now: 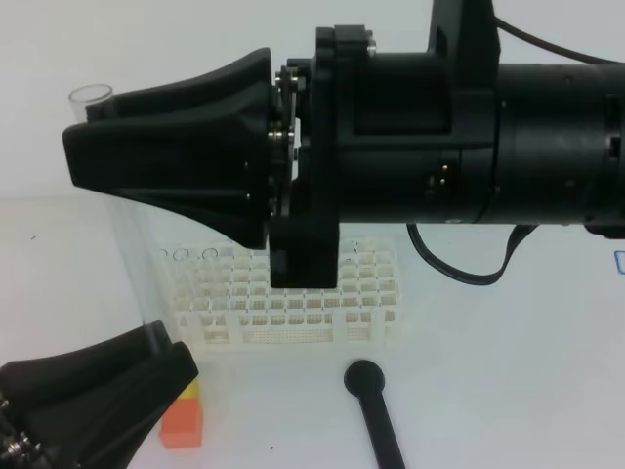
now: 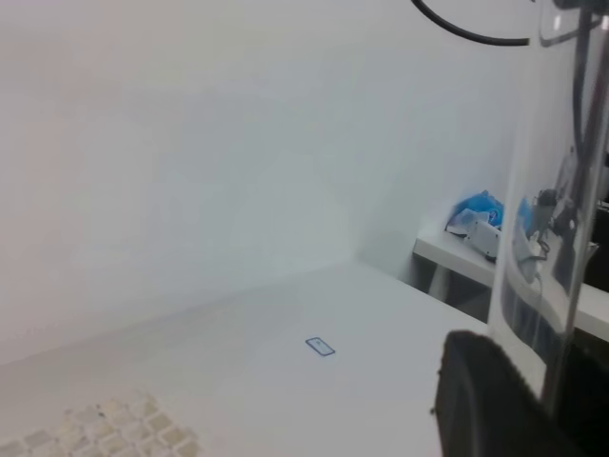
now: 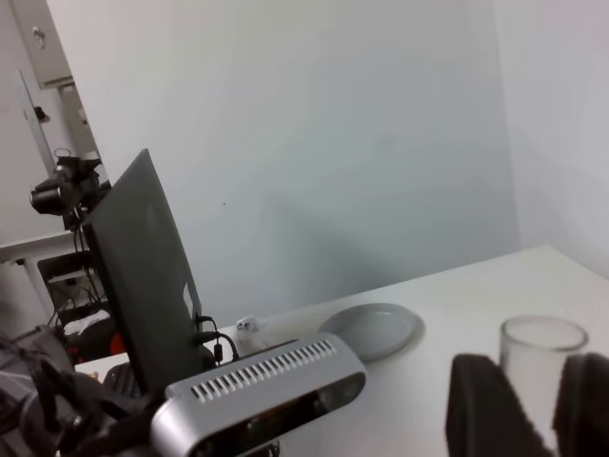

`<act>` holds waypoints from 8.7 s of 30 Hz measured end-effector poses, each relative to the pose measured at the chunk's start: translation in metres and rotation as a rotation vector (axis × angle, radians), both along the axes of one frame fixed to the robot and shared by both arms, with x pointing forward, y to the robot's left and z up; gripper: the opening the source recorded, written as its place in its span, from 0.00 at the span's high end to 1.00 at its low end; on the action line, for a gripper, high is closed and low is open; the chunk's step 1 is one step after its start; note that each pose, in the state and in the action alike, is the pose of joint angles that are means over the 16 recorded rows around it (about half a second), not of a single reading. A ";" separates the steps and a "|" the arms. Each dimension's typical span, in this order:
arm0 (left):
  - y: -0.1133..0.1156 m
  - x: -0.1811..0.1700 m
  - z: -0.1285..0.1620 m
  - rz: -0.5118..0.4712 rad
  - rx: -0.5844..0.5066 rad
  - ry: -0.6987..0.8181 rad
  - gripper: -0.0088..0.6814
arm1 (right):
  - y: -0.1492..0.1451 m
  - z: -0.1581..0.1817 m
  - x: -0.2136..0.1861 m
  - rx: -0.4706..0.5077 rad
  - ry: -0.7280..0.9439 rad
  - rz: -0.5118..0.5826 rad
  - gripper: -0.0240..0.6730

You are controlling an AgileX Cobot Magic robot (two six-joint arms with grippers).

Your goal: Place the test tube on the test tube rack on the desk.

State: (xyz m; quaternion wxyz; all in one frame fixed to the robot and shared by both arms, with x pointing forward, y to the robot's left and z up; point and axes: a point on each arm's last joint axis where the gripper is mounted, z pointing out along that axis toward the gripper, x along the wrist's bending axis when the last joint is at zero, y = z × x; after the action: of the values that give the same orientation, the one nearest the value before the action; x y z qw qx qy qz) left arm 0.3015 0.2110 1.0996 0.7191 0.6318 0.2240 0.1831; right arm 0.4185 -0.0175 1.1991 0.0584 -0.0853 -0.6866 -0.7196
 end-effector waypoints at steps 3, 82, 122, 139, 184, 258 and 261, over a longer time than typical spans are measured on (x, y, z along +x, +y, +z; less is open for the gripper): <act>0.000 0.000 0.000 0.003 0.002 0.003 0.99 | 0.001 -0.001 0.001 -0.002 0.003 -0.001 0.71; 0.039 -0.011 -0.063 0.169 0.043 0.136 0.99 | -0.007 -0.011 0.049 -0.189 -0.285 -0.505 0.78; 0.071 -0.012 -0.142 0.589 -0.258 0.662 0.99 | -0.012 -0.011 0.056 -0.207 -0.305 -0.585 0.78; 0.071 -0.012 -0.143 0.595 -0.249 0.664 0.99 | -0.017 -0.013 0.062 -0.226 -0.258 -0.658 0.79; 0.071 -0.012 -0.143 0.595 -0.248 0.663 0.99 | 0.071 -0.188 0.100 -0.015 -0.286 -0.933 0.79; 0.071 -0.012 -0.143 0.596 -0.245 0.662 0.99 | 0.087 -0.282 0.095 -0.102 -0.227 -0.953 0.79; 0.071 -0.012 -0.143 0.596 -0.245 0.662 0.99 | 0.088 -0.285 0.095 -0.101 -0.229 -0.954 0.79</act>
State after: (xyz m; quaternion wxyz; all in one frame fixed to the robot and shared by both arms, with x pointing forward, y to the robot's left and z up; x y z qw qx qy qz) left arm 0.2894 0.2825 0.9569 0.5943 0.4746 0.6335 0.1426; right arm 0.5136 0.0700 0.9144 -0.3578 -0.3132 -0.6071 -0.6367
